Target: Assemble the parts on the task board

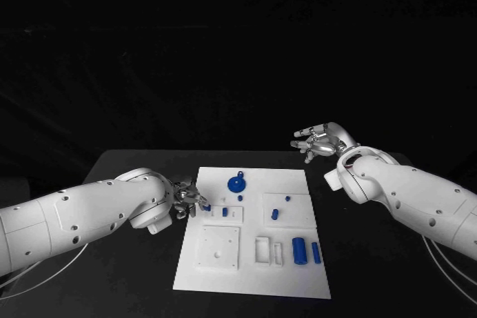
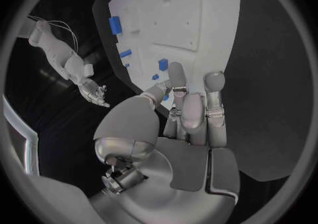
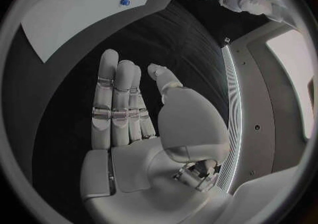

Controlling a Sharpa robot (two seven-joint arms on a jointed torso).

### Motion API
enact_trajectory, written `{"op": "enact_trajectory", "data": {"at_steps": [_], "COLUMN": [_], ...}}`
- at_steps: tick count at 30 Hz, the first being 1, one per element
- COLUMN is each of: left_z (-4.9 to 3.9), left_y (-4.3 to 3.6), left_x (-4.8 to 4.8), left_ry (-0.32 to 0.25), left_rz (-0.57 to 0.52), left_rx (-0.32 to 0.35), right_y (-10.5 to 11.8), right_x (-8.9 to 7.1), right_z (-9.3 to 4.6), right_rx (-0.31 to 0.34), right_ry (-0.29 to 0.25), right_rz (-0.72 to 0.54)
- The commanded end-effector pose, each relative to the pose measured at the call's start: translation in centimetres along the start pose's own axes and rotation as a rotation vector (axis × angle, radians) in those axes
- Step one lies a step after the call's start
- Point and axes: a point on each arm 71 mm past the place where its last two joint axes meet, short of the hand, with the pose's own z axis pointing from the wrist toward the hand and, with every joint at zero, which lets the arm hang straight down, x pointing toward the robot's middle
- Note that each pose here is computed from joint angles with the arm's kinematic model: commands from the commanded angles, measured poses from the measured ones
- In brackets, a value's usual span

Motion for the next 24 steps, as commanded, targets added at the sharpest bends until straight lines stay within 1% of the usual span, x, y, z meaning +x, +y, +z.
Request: {"op": "enact_trajectory", "data": {"at_steps": [1,5,10,24], "left_z": [0.18,0.45,0.66,0.95], "left_y": [-0.26,-0.52,-0.83,-1.03], "left_x": [0.38,0.94,1.38,1.6], "left_ry": [-0.029,-0.028,-0.024,-0.012], "left_rz": [0.024,0.035,0.048,0.066], "left_rx": [0.014,0.023,0.03,0.024], "right_y": [0.0,0.0,0.0,-0.1], "right_x": [0.1,0.0,0.1,0.1], "right_z": [0.0,-0.1,-0.1,-0.1], "right_rx": [-0.002,-0.001,-0.002,0.004], "right_ry": [0.009,0.008,0.009,0.011], "right_rz": [0.002,0.001,0.002,0.0]}}
